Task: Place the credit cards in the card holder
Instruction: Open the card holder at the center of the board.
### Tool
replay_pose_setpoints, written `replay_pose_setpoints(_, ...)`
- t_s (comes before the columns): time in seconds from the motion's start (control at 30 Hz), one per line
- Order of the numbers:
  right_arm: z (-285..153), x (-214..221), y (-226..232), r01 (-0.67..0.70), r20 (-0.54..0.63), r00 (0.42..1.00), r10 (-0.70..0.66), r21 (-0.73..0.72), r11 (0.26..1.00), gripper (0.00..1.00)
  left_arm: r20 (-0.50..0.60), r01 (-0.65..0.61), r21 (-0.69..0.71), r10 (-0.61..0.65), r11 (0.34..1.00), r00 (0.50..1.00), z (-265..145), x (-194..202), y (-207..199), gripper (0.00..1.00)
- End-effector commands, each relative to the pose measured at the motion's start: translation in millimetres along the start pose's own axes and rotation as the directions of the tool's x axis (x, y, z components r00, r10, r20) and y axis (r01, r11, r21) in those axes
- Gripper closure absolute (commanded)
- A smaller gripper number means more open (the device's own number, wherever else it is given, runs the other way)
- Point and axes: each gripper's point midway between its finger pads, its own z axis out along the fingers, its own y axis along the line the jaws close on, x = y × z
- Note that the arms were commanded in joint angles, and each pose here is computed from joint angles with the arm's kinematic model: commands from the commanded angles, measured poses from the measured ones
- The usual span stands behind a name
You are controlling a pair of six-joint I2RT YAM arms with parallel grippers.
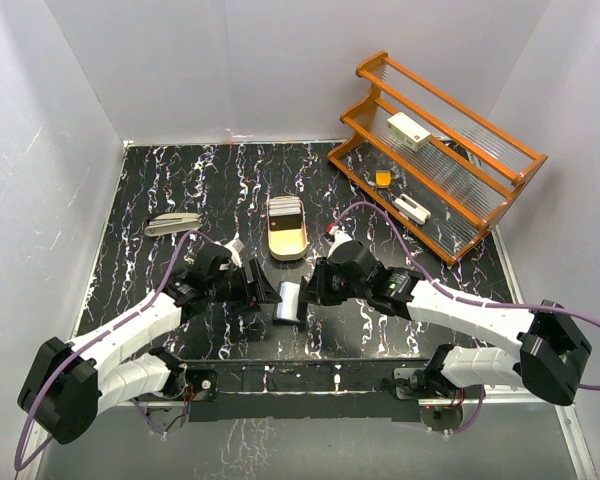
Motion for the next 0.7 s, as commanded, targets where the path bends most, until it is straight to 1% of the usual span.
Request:
replay_pose_setpoints(0.0,-2.0,-10.2,22.2,-0.038,0.051,0.998,0.043,-0.107,0.994,1.0,0.011,0.001,0.053,-0.001,0.999,1.0,-7.4,-1.6,-11.9,0.27)
replay_pose_setpoints(0.07,0.2,-9.6,12.7,-0.036,0.055,0.998,0.04,-0.061,0.997,1.0,0.0,0.01,0.035,-0.01,0.999,1.0,-4.0,1.8,-5.0,0.27)
replay_pose_setpoints(0.2,3.0,-4.9,-18.0,-0.009,0.059,0.998,0.004,0.079,0.997,1.0,-0.02,0.007,0.002,-0.007,1.0,1.0,1.7,4.3,3.2,0.3)
replay_pose_setpoints(0.43,-1.2,7.7,-68.4,0.018,0.051,0.998,-0.034,0.279,0.96,1.0,-0.019,-0.004,-0.044,0.003,0.999,1.0,6.5,3.3,13.8,0.33)
replay_pose_setpoints(0.67,-6.8,22.0,-100.9,0.02,0.029,0.999,-0.035,0.396,0.918,1.0,-0.037,0.002,-0.05,-0.004,0.999,0.999,14.3,4.4,17.0,0.37)
